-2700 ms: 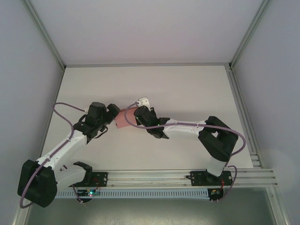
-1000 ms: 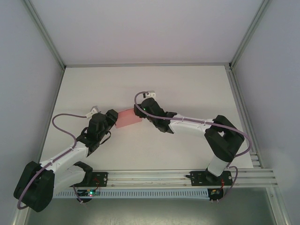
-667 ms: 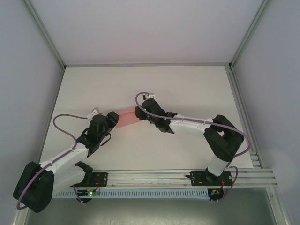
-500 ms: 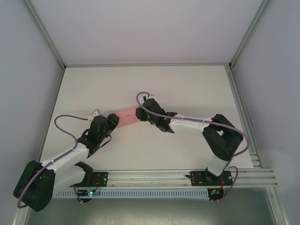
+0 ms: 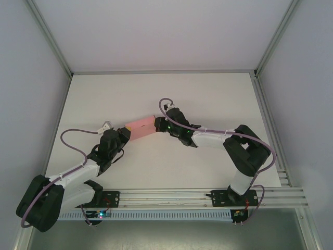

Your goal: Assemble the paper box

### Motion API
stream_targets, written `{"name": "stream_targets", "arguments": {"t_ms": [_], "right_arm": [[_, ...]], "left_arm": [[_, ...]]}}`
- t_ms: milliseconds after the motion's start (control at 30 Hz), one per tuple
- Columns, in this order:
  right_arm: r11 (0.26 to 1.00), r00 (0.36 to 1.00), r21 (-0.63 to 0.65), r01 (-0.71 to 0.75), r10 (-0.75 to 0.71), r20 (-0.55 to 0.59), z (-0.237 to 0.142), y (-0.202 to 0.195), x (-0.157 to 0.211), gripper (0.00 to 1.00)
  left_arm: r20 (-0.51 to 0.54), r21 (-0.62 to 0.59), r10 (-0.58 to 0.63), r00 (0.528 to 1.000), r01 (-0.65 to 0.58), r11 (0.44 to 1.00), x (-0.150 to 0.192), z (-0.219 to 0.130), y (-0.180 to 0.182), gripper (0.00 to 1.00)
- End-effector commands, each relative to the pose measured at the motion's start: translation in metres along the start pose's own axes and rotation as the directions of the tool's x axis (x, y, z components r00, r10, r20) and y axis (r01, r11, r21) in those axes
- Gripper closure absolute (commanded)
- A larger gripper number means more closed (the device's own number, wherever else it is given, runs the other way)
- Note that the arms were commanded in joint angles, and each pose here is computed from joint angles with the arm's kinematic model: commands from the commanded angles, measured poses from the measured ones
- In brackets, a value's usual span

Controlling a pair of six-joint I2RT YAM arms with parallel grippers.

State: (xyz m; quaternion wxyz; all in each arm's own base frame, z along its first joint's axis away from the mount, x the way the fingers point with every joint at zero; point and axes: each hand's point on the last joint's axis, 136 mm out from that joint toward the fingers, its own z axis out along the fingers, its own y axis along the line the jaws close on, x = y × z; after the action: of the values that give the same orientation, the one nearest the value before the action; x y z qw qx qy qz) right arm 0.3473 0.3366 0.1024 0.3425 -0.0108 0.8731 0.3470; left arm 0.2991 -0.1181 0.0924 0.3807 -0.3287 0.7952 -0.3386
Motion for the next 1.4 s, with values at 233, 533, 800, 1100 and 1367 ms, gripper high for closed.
{"name": "stream_targets", "arguments": {"t_ms": [233, 533, 800, 1100, 1367], "right_arm": [[0.959, 0.96, 0.263, 0.107, -0.032, -0.277, -0.011, -0.068, 0.055, 0.83], [0.984, 0.984, 0.058, 0.169, -0.165, -0.071, -0.022, 0.025, -0.058, 0.5], [0.979, 0.98, 0.021, 0.201, -0.201, 0.001, -0.07, 0.018, -0.082, 0.02], [0.991, 0.993, 0.084, 0.108, -0.113, 0.047, -0.127, -0.047, -0.065, 0.02], [0.99, 0.996, 0.12, 0.069, -0.075, 0.051, -0.133, -0.064, -0.059, 0.02]], "left_arm": [[-0.153, -0.28, 0.16, 0.975, -0.198, 0.939, 0.011, -0.027, 0.044, 0.47], [-0.041, -0.24, 0.352, 0.935, -0.351, 0.905, -0.053, -0.047, -0.048, 0.0], [-0.273, 0.144, 0.829, 0.487, -0.832, 0.536, -0.018, -0.019, -0.1, 0.0], [-0.417, 0.422, 0.904, 0.1, -0.859, 0.29, 0.026, 0.019, -0.072, 0.0], [-0.529, 0.414, 0.848, -0.026, -0.881, 0.231, 0.036, 0.029, -0.047, 0.48]]}}
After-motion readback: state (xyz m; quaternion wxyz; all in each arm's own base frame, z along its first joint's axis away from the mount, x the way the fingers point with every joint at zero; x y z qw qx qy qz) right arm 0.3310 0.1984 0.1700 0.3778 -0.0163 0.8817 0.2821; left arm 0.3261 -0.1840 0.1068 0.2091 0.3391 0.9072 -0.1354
